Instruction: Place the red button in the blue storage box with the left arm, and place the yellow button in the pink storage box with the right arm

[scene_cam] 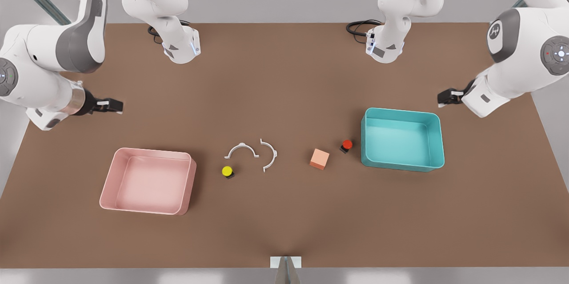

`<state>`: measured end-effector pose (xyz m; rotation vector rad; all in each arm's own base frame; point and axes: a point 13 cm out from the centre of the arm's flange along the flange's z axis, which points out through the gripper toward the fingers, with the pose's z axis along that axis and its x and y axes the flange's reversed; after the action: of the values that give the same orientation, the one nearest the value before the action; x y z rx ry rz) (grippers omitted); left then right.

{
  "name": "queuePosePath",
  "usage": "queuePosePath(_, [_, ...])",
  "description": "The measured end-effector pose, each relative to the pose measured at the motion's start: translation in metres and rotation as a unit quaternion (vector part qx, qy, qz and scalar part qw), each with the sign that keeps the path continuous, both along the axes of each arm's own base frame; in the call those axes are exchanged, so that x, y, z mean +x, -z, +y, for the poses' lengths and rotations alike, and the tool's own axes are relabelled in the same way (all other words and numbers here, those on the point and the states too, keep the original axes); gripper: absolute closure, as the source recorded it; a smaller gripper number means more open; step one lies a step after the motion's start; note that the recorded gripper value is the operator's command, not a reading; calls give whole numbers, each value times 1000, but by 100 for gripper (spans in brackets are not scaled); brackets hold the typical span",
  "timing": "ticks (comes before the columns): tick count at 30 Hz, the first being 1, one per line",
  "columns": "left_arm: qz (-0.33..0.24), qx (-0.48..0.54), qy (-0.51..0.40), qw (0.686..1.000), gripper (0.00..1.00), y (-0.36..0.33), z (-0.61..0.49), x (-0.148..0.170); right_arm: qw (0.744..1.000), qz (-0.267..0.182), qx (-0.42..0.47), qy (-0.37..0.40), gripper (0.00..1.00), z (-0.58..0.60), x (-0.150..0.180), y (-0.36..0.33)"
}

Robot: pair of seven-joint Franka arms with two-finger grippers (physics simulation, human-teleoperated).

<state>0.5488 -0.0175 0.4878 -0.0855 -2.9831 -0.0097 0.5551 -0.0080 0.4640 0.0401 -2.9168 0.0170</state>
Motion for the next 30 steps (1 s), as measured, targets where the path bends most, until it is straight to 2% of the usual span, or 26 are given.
queuePosePath(4, [-36, -5, -11, 999, 0, 0, -18, 20, 1000, -24, 1, -8, 0, 4, 18, 6])
queuePosePath(7, [-21, -7, -27, 999, 0, 56, -128, 29, 1000, -13, 3, -26, 0, 22, 29, 34])
queuePosePath(9, [-16, -12, -86, 996, 0, 90, -183, 27, 999, 1, 4, -39, 0, 35, 36, 60])
queuePosePath(11, [-6, -7, -186, 982, 0, 127, -186, 31, 999, 18, 3, -51, 0, 47, 44, 90])
queuePosePath(14, [1, 9, -326, 945, 0, 182, -191, 27, 997, 34, 8, -72, 0, 72, 55, 136])
queuePosePath(18, [-3, 26, -454, 890, 0, 238, -221, 24, 994, 33, 13, -99, 0, 117, 70, 190])
queuePosePath(25, [-8, 52, -624, 780, 0, 315, -228, 27, 990, -33, 31, -130, 0, 204, 108, 265])
queuePosePath(30, [-3, 78, -689, 721, 0, 355, -236, -7, 987, -81, 53, -127, 0, 239, 132, 313])
